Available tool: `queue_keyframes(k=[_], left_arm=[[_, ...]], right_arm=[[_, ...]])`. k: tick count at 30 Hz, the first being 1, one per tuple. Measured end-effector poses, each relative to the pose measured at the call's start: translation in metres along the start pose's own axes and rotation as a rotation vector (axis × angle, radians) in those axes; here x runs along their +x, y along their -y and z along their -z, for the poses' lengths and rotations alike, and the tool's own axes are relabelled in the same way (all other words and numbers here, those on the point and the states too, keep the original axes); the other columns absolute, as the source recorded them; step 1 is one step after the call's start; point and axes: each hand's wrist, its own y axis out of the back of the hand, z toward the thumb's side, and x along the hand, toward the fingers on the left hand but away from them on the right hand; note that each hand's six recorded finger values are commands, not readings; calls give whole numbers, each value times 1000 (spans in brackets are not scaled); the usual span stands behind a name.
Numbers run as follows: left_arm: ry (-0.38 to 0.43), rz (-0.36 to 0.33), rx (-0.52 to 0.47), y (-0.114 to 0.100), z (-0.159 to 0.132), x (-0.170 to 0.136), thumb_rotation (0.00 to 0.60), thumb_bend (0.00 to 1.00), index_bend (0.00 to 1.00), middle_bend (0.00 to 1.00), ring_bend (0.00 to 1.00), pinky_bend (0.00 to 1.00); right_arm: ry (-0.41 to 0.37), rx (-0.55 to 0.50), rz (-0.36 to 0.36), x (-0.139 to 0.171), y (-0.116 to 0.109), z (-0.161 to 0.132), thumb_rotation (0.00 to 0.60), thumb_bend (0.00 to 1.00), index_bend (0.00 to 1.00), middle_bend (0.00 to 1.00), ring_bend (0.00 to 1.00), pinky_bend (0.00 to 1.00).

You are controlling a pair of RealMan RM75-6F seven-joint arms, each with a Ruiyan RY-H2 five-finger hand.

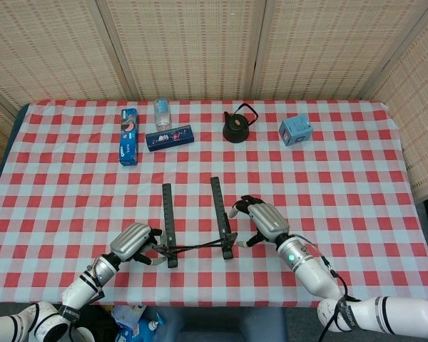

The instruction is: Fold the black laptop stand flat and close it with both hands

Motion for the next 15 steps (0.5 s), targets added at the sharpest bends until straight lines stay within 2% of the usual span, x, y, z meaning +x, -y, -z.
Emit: queue_keyframes(k=[7, 15], left_arm=[[-5, 6, -8, 1, 1, 2, 599, 240, 596, 1000, 888, 965], [-1, 12, -22, 3, -3, 2, 565, 245, 586, 1000, 888, 966]], right_arm=[[5, -1, -3, -1, 1, 1, 600, 51, 347, 242, 84, 128], [3, -5, 0, -2, 1, 1, 600, 51, 347, 242, 84, 128]])
